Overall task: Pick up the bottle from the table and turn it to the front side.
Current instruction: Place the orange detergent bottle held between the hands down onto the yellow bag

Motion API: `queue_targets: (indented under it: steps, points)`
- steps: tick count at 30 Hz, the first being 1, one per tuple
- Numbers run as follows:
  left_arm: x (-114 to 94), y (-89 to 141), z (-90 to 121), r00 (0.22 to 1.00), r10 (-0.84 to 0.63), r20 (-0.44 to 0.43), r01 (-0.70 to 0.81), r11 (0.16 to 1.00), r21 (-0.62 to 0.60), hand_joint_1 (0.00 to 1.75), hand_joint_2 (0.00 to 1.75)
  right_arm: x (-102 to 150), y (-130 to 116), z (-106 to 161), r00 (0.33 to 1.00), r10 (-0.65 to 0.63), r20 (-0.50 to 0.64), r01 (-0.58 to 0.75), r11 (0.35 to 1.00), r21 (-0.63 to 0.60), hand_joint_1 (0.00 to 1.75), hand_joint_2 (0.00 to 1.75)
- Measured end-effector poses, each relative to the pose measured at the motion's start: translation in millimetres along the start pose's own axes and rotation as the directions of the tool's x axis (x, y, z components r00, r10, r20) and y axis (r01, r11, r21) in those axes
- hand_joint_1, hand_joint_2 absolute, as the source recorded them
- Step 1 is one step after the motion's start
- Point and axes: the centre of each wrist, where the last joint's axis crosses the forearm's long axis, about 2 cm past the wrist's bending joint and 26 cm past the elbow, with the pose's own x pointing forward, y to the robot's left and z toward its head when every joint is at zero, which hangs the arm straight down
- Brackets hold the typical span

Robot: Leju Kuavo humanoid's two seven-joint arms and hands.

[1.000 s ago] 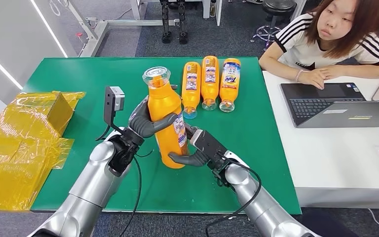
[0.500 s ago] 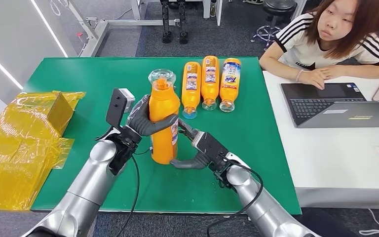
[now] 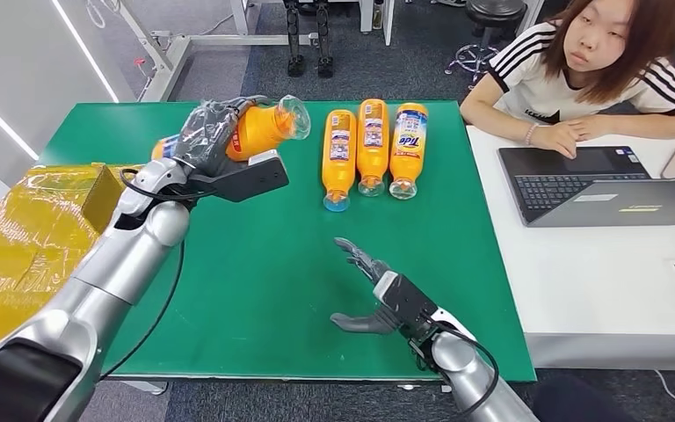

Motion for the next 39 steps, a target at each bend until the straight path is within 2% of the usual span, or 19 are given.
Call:
queue_targets:
  steps: [3,7,11,15,19,23,26,29,33,34,37,38,39]
  points:
    - [-15.7,3.5,12.5,0.980,-0.197,0.001,0.197,0.979,-0.058,1.75,1.75,0.2,-1.6,3.5,1.000,-0.014,0.017,0.014,1.000,0.000,0.00,1.75]
    - [-35.6,0.7,39.3,0.907,-0.421,0.007,0.418,0.900,-0.126,1.75,1.75,-0.6,-4.2,4.8,0.998,-0.037,0.051,0.037,0.999,-0.004,0.00,1.75]
    - [-53.0,-10.9,78.5,0.862,-0.507,0.016,0.499,0.841,-0.208,1.75,1.75,-2.8,-7.2,8.2,0.996,-0.049,0.075,0.051,0.998,-0.025,0.00,1.75]
    - [-66.7,-23.0,121.0,0.837,-0.547,-0.018,0.517,0.800,-0.304,1.75,1.75,-3.1,-11.0,9.9,0.995,-0.056,0.084,0.060,0.997,-0.046,0.00,1.75]
    - [-78.0,-35.3,174.6,0.811,-0.582,-0.059,0.514,0.758,-0.402,1.75,1.75,-3.5,-13.3,11.6,0.995,-0.064,0.079,0.068,0.996,-0.053,0.00,1.75]
    - [-83.1,-44.7,232.6,0.785,-0.609,-0.113,0.487,0.721,-0.493,1.75,1.75,-4.7,-13.7,14.3,0.995,-0.069,0.071,0.073,0.996,-0.056,0.00,1.75]
    - [-84.2,-47.8,268.7,0.775,-0.611,-0.162,0.447,0.710,-0.544,1.75,1.75,-5.9,-12.9,16.7,0.995,-0.075,0.068,0.079,0.995,-0.059,0.00,1.75]
    - [-84.8,-47.9,293.4,0.769,-0.608,-0.199,0.411,0.708,-0.574,1.75,1.75,-5.8,-12.4,18.0,0.995,-0.079,0.069,0.083,0.995,-0.055,0.00,1.75]
    - [-82.0,-50.5,310.1,0.771,-0.604,-0.203,0.398,0.705,-0.588,1.75,1.75,-5.3,-10.3,20.1,0.995,-0.077,0.068,0.080,0.996,-0.048,0.00,1.75]
    - [-80.5,-52.0,311.6,0.771,-0.605,-0.198,0.400,0.703,-0.587,1.56,1.75,-5.1,-9.5,20.6,0.995,-0.075,0.069,0.079,0.996,-0.047,0.00,1.75]
    - [-74.4,-58.7,310.8,0.776,-0.606,-0.177,0.416,0.702,-0.577,0.25,1.75,-4.2,-7.4,21.7,0.995,-0.073,0.072,0.076,0.996,-0.044,0.00,1.75]
    - [-72.1,-61.5,309.2,0.778,-0.605,-0.169,0.423,0.704,-0.571,0.00,1.75,-3.9,-7.0,21.8,0.995,-0.071,0.073,0.075,0.996,-0.043,0.00,1.75]
    - [-69.7,-64.4,307.2,0.781,-0.603,-0.162,0.430,0.707,-0.562,0.00,1.75,-3.6,-6.6,21.9,0.995,-0.070,0.073,0.073,0.996,-0.041,0.00,1.75]
